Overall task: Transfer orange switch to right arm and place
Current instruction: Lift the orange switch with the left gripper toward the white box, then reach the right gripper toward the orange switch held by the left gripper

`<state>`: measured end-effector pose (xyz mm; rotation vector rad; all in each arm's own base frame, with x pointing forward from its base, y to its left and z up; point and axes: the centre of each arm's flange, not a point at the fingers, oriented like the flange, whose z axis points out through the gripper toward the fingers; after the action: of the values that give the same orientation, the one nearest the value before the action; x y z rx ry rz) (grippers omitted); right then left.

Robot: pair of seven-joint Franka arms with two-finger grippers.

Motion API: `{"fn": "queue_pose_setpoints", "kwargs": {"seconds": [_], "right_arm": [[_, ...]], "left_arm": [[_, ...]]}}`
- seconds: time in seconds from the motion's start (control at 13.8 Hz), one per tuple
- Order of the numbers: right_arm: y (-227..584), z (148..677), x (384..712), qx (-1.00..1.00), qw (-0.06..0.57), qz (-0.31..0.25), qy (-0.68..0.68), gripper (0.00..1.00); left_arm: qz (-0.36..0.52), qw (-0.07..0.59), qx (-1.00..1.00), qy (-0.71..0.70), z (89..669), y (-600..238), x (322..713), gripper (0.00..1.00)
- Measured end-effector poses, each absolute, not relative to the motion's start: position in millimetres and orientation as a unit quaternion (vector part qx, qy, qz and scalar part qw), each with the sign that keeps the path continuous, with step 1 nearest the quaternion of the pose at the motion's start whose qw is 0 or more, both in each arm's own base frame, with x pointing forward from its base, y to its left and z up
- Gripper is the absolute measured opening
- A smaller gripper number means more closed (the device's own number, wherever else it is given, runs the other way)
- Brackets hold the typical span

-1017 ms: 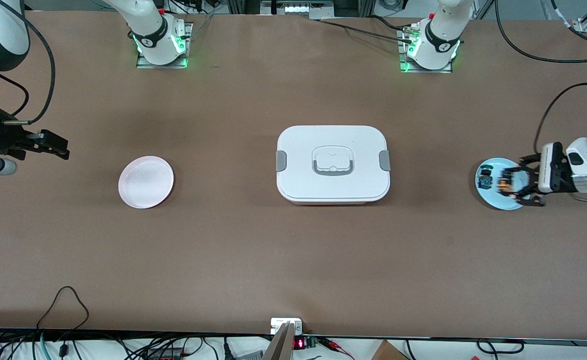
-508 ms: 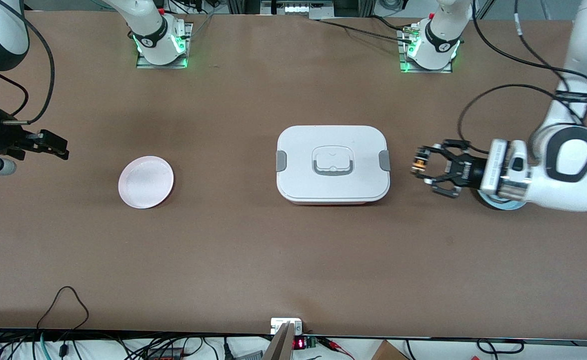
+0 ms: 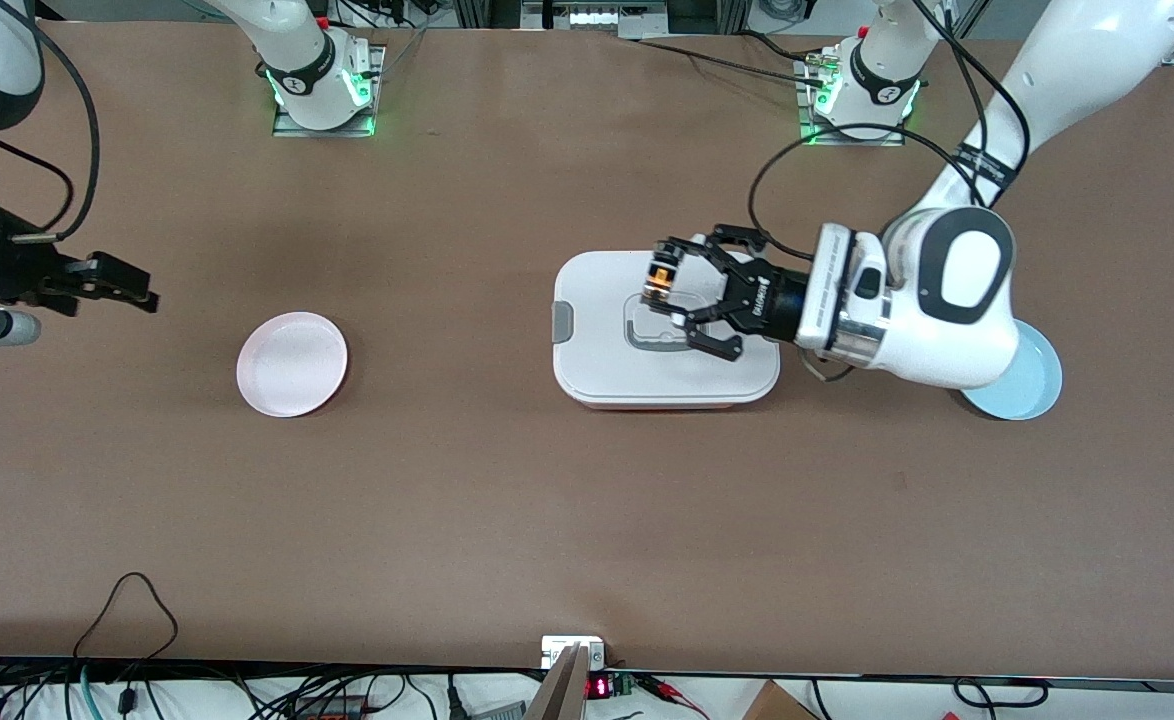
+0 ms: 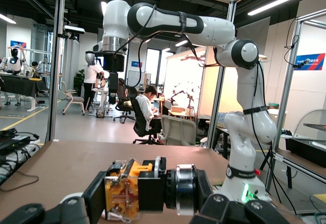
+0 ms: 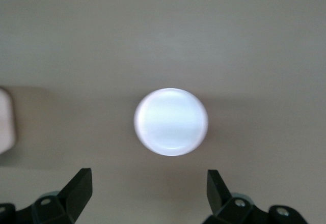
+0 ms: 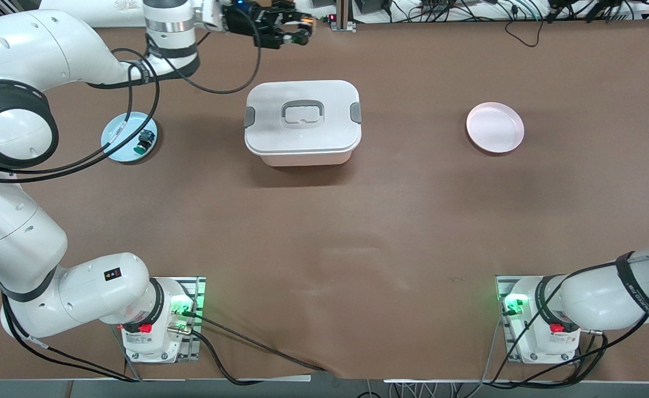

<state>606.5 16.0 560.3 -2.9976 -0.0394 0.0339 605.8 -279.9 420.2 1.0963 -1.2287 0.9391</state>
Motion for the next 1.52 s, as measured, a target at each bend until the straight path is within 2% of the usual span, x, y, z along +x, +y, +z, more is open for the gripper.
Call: {"fn": "queue_pose_setpoints", "kwargs": {"seconds": [0.36, 0.8, 1.02, 1.23, 1.52], "right_arm": [[55.9, 561.0, 607.8, -0.967, 0.255, 0.025, 0.002, 1.00], [111.0, 516.5, 626.1, -0.852, 0.509, 0.115, 0.036, 1.00], [143.2, 493.3, 638.5, -0.804, 0.578, 0.133, 0.047, 1.00], [199.9, 488.1, 639.1, -0.788, 0.601, 0.119, 0.058, 1.00], [287.2, 489.5, 620.7, -0.774, 0.621, 0.108, 0.060, 1.00]], "left_arm": [[0.397, 0.595, 0.472, -0.516, 416.6, -289.8, 594.0, 0.71], [0.407, 0.589, 0.474, -0.512, 425.7, -280.4, 597.8, 0.71], [0.410, 0.587, 0.473, -0.513, 428.0, -279.2, 598.0, 0.71], [0.417, 0.583, 0.468, -0.517, 428.3, -278.3, 598.4, 0.71], [0.420, 0.581, 0.465, -0.519, 428.1, -277.9, 598.5, 0.71]]}}
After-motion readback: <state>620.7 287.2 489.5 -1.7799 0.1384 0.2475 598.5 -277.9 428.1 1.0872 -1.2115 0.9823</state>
